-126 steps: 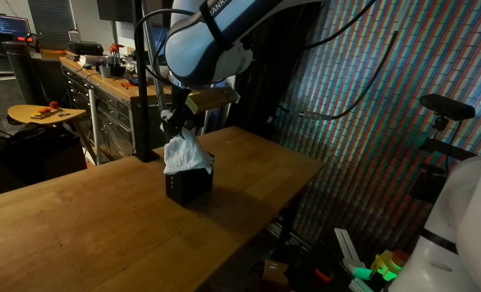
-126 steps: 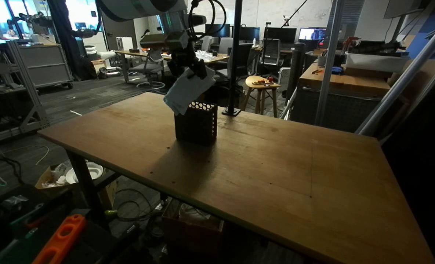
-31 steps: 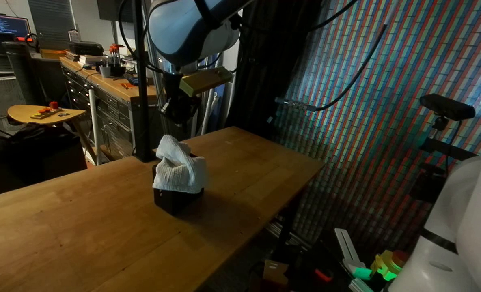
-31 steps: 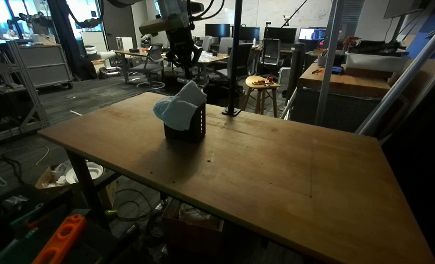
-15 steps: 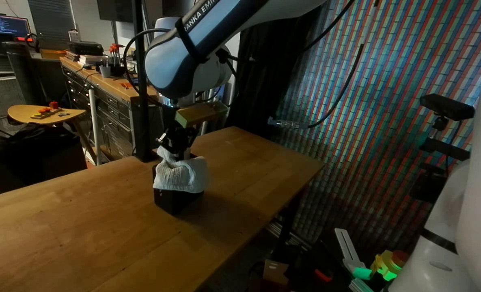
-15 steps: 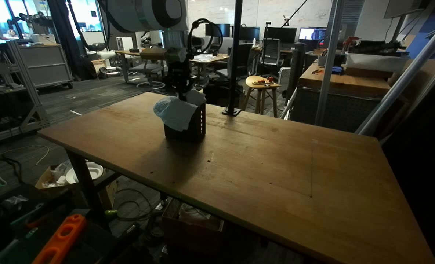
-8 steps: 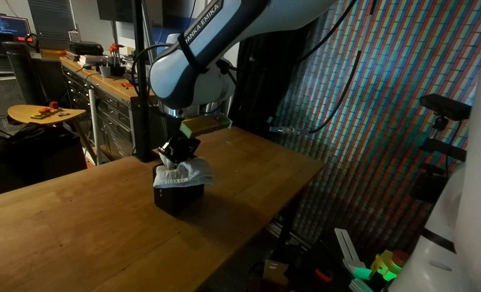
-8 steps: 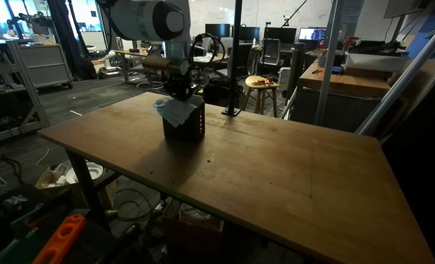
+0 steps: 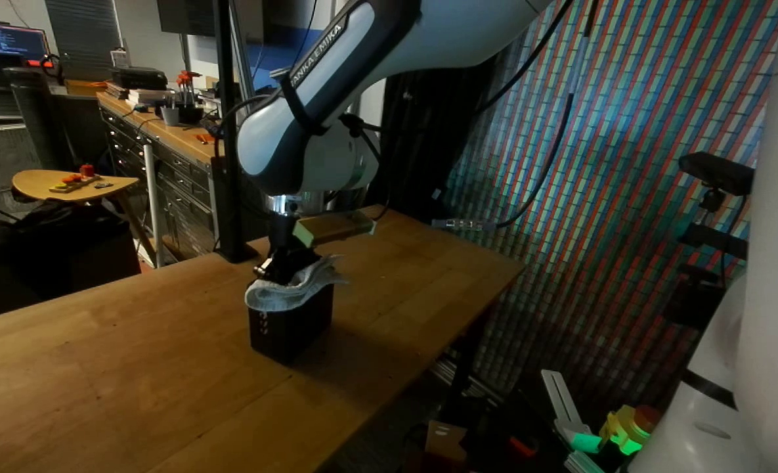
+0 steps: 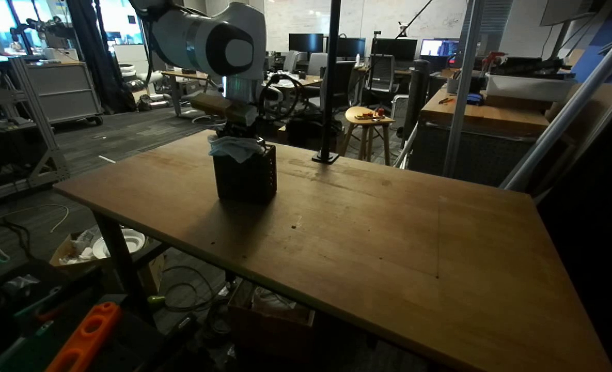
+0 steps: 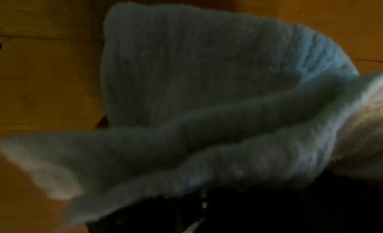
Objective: Place the white towel in the basket
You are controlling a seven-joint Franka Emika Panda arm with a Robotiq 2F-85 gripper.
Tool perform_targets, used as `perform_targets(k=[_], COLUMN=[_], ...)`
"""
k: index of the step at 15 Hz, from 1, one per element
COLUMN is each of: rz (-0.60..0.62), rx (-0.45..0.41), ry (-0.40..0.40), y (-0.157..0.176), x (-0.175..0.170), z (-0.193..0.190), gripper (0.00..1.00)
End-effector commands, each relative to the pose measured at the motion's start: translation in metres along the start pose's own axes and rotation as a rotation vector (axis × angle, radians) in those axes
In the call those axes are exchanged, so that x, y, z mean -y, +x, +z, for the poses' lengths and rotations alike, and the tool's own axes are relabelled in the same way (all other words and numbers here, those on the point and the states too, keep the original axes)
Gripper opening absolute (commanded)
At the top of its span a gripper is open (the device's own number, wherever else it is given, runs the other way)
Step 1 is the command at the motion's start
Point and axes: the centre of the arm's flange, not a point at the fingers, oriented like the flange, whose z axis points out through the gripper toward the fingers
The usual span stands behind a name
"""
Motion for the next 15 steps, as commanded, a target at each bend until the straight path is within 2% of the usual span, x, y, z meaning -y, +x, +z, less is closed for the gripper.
perform_targets(k=[1,7,15], rz=[-0.012,-0.006,0.034], rx=[0.067,0.100,0.017], ry=[0.048,0.064,-0.012], y=[-0.004,0.002,0.010], x=[0.005,0.020,0.014], z=[0.030,0.028,-0.030], gripper=[0.00,0.00,0.00])
